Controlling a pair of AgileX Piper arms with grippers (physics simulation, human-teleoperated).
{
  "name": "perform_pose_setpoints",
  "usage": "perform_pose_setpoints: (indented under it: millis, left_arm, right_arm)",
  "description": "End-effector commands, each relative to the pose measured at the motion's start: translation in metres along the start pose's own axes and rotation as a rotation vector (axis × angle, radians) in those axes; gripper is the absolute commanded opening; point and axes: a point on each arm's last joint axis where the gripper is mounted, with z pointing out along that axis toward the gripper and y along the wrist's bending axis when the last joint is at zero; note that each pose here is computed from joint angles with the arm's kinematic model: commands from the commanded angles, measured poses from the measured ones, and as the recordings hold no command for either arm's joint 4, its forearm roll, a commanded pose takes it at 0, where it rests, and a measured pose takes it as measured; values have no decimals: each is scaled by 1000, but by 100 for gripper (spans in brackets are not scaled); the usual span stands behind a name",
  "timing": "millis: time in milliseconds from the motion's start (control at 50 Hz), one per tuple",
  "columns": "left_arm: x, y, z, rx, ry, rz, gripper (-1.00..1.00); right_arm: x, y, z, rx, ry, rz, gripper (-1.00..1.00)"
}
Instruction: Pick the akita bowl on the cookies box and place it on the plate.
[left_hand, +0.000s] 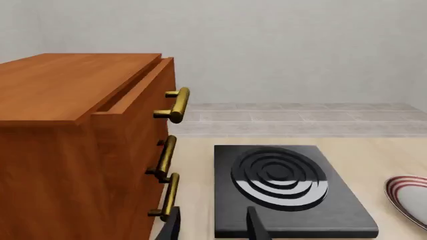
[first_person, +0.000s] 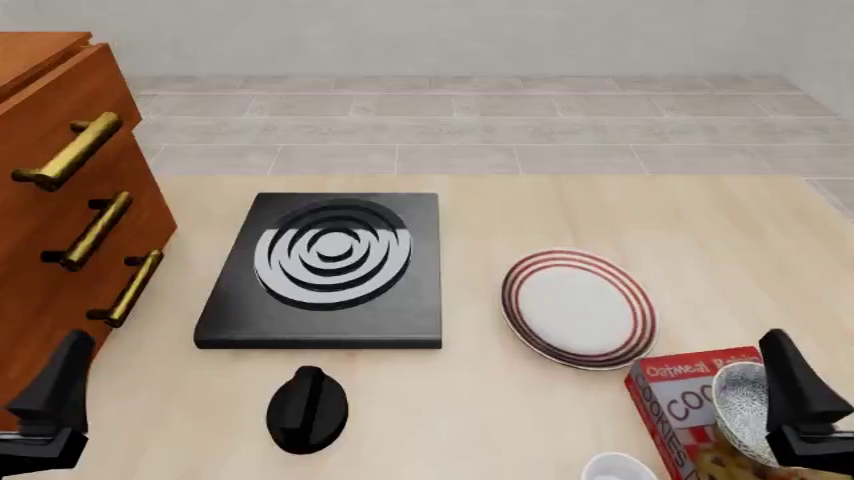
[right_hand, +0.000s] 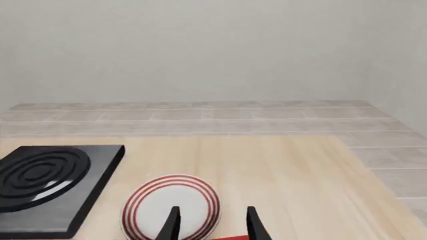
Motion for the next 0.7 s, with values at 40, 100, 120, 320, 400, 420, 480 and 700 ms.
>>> perform_pose_setpoints:
  millis: [40, 100, 120, 320, 400, 420, 480, 700]
  left_arm:
    - [0, 0, 0, 0, 0, 0, 100]
    - [0, 0, 0, 0, 0, 0, 100]
    - [0, 0, 0, 0, 0, 0, 100]
    - [0, 0, 0, 0, 0, 0, 100]
    - [0, 0, 0, 0, 0, 0, 100]
    - [0, 0, 0, 0, 0, 0, 100]
    - [0, 0, 0, 0, 0, 0, 100]
    - [0, 0, 0, 0, 0, 0, 100]
  right_arm:
    - [1, 2, 3, -33, 20, -23, 100]
    - [1, 2, 2, -33, 15, 0, 100]
    - [1, 2, 2, -33, 15, 0, 100]
    - [1, 2, 1, -42, 17, 0, 100]
    - [-1, 4, 0, -69, -9, -2, 100]
    - [-2, 4, -1, -78, -24, -11, 100]
    - [-16, 4, 6, -60, -18, 30, 100]
    - [-125, 1, 14, -1, -9, -19, 100]
